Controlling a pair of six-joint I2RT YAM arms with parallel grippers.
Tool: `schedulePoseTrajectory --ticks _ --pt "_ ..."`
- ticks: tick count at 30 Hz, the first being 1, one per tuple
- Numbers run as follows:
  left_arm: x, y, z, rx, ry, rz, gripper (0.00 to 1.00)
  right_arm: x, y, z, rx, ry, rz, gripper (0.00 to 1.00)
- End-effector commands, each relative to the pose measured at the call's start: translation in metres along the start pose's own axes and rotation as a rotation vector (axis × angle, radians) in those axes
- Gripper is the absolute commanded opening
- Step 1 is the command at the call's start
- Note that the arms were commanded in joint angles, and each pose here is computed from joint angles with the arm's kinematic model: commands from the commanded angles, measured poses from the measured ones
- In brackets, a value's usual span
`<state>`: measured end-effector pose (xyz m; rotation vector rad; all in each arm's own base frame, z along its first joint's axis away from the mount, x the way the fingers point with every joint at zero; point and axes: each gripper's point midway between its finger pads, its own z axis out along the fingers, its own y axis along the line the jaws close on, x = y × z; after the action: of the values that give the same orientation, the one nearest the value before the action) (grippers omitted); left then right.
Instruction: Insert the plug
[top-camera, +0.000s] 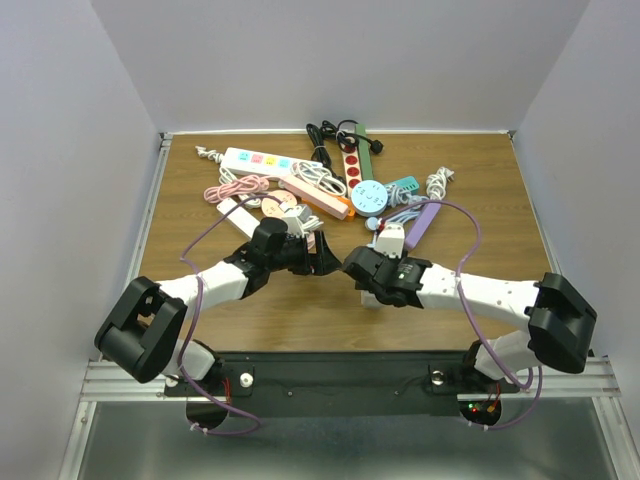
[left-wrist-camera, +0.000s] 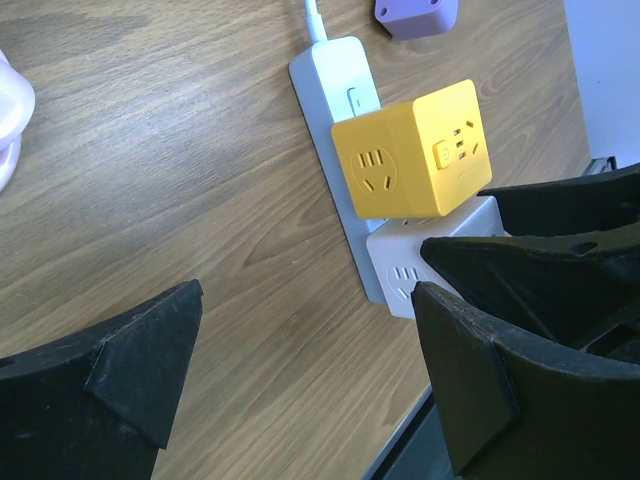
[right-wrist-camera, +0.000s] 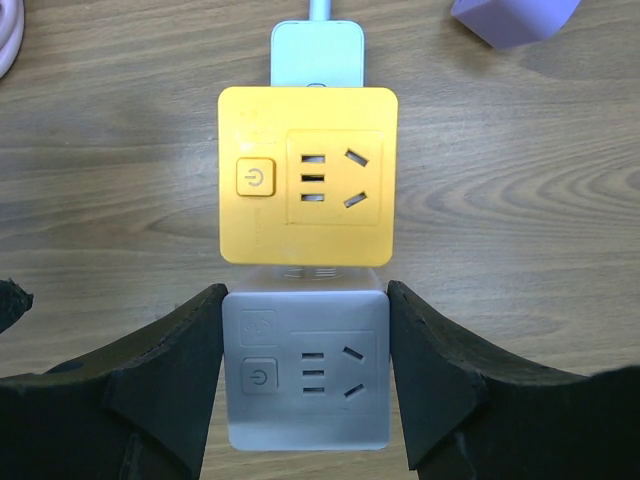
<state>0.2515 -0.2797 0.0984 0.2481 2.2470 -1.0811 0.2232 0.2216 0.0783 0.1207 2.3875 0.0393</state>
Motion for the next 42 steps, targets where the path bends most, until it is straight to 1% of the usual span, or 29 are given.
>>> schedulePoseTrajectory --ticks 1,11,14,17,20,24,29,30,32,34,35,36,38,39,40,41,42 --pt "-0.01 -0.005 -0.002 0.027 -0.04 0.036 0.98 0.099 -0.036 0.018 0.109 0.308 -0.104 0.01" --pt "-0.011 -0.006 -0.002 0.03 -0.044 0.035 0.98 0.12 -0.044 0.031 0.13 0.34 -0.112 0.0" --pt "-0.014 -0.006 -0.003 0.027 -0.052 0.036 0.98 0.113 -0.046 0.032 0.141 0.303 -0.105 0.0" --pt "-0.023 -0.007 -0.004 0.025 -0.07 0.039 0.98 0.095 -0.046 0.035 0.145 0.247 -0.083 0.0" --pt "-0.037 -0.006 -0.008 0.006 -0.108 0.045 0.98 0.076 -0.057 0.042 0.183 0.2 -0.071 0.0" --pt "-0.057 -0.002 -0.013 -0.039 -0.163 0.06 0.98 0.037 -0.063 0.047 0.214 0.105 -0.054 0.0" --pt "-0.082 -0.007 -0.02 -0.074 -0.224 0.083 0.98 -0.01 -0.07 0.058 0.247 -0.001 -0.036 0.0" --pt "-0.092 -0.007 -0.023 -0.093 -0.25 0.1 0.98 -0.018 -0.072 0.063 0.25 -0.018 -0.023 0.0" --pt "-0.098 -0.005 -0.027 -0.126 -0.267 0.111 0.98 -0.029 -0.073 0.066 0.255 -0.041 -0.041 0.0" --pt "-0.11 0.001 -0.035 -0.183 -0.314 0.126 0.98 -0.042 -0.076 0.072 0.269 -0.065 -0.044 0.0" --pt "-0.109 0.006 -0.039 -0.217 -0.317 0.121 0.98 -0.047 -0.077 0.073 0.275 -0.075 -0.042 0.0" --pt "-0.112 0.016 -0.044 -0.276 -0.344 0.116 0.98 -0.051 -0.079 0.075 0.281 -0.081 -0.045 0.0" --pt "-0.109 0.031 -0.054 -0.36 -0.361 0.094 0.98 -0.061 -0.081 0.076 0.286 -0.096 -0.049 0.0" --pt "-0.11 0.042 -0.062 -0.425 -0.391 0.079 0.98 -0.067 -0.08 0.075 0.28 -0.107 -0.052 0.0" --pt "-0.108 0.048 -0.067 -0.457 -0.399 0.068 0.98 -0.07 -0.078 0.074 0.274 -0.112 -0.052 0.0" --pt "-0.105 0.062 -0.075 -0.536 -0.411 0.053 0.98 -0.075 -0.073 0.072 0.253 -0.117 -0.046 0.0" --pt "-0.101 0.069 -0.081 -0.576 -0.417 0.038 0.98 -0.076 -0.071 0.072 0.241 -0.114 -0.043 0.0"
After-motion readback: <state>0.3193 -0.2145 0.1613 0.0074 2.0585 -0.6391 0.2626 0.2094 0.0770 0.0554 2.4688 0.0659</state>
